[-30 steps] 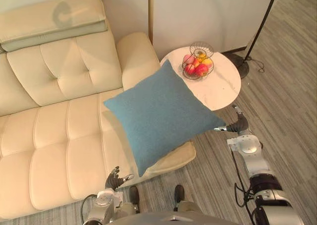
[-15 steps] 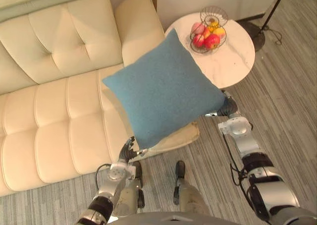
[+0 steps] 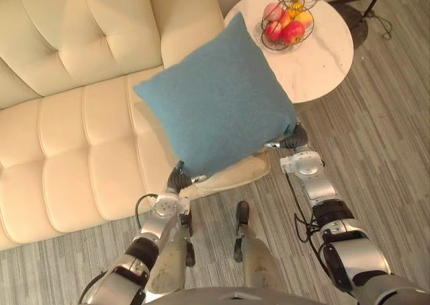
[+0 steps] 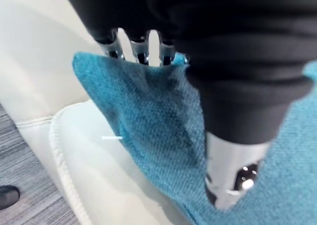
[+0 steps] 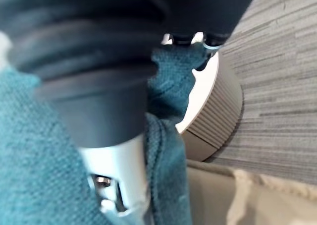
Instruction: Pick up cushions and gather them together orderly.
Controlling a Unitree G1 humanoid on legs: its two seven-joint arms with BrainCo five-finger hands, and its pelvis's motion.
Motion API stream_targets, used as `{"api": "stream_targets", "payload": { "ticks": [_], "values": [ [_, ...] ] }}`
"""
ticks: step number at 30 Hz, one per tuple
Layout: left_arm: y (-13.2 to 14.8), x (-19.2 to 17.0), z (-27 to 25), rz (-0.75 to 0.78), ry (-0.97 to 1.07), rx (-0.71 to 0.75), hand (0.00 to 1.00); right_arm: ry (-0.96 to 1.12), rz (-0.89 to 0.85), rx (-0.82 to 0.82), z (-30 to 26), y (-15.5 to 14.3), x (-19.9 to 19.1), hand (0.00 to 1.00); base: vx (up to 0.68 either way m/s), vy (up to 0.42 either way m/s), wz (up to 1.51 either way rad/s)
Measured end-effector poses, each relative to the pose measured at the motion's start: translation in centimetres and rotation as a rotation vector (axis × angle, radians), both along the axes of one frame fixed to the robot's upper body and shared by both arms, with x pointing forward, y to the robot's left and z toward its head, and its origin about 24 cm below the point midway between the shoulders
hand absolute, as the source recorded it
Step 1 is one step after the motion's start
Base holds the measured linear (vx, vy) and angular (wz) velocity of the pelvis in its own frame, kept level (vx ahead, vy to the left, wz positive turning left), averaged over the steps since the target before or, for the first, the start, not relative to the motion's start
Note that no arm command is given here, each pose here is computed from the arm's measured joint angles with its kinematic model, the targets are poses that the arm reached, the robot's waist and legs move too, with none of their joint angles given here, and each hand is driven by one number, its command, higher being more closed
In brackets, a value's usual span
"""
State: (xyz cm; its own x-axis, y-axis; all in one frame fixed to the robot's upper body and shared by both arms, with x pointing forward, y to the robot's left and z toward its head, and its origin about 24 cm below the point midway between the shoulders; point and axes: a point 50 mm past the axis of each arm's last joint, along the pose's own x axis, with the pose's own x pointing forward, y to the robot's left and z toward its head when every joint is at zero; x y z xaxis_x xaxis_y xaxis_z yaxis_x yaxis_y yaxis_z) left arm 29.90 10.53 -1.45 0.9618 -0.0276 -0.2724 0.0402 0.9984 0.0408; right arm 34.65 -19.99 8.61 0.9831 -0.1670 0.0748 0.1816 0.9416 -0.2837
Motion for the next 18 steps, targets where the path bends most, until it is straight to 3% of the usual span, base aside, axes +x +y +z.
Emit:
{"api": "stream_targets", "payload": {
  "ticks": [4, 10, 18],
  "values": [
    [1.9, 1.4, 1.3, 0.057, -0.042, 0.050, 1.00, -0.052, 0.039, 0.156, -0.1, 1.4, -0.7, 1.00, 0.01, -0.032, -0.09],
    [2.6, 1.8, 2.3, 0.073, -0.087, 0.061, 1.00, -0.076, 0.111, 0.269, -0.9, 2.9, -2.4, 1.00, 0.05, -0.022, -0.04],
    [3.4, -0.8, 2.9, 0.076, -0.166, 0.056, 1.00, -0.029, 0.184, 0.336, -3.4, 3.7, -6.3, 1.00, 0.06, -0.010, -0.02]
  ]
}}
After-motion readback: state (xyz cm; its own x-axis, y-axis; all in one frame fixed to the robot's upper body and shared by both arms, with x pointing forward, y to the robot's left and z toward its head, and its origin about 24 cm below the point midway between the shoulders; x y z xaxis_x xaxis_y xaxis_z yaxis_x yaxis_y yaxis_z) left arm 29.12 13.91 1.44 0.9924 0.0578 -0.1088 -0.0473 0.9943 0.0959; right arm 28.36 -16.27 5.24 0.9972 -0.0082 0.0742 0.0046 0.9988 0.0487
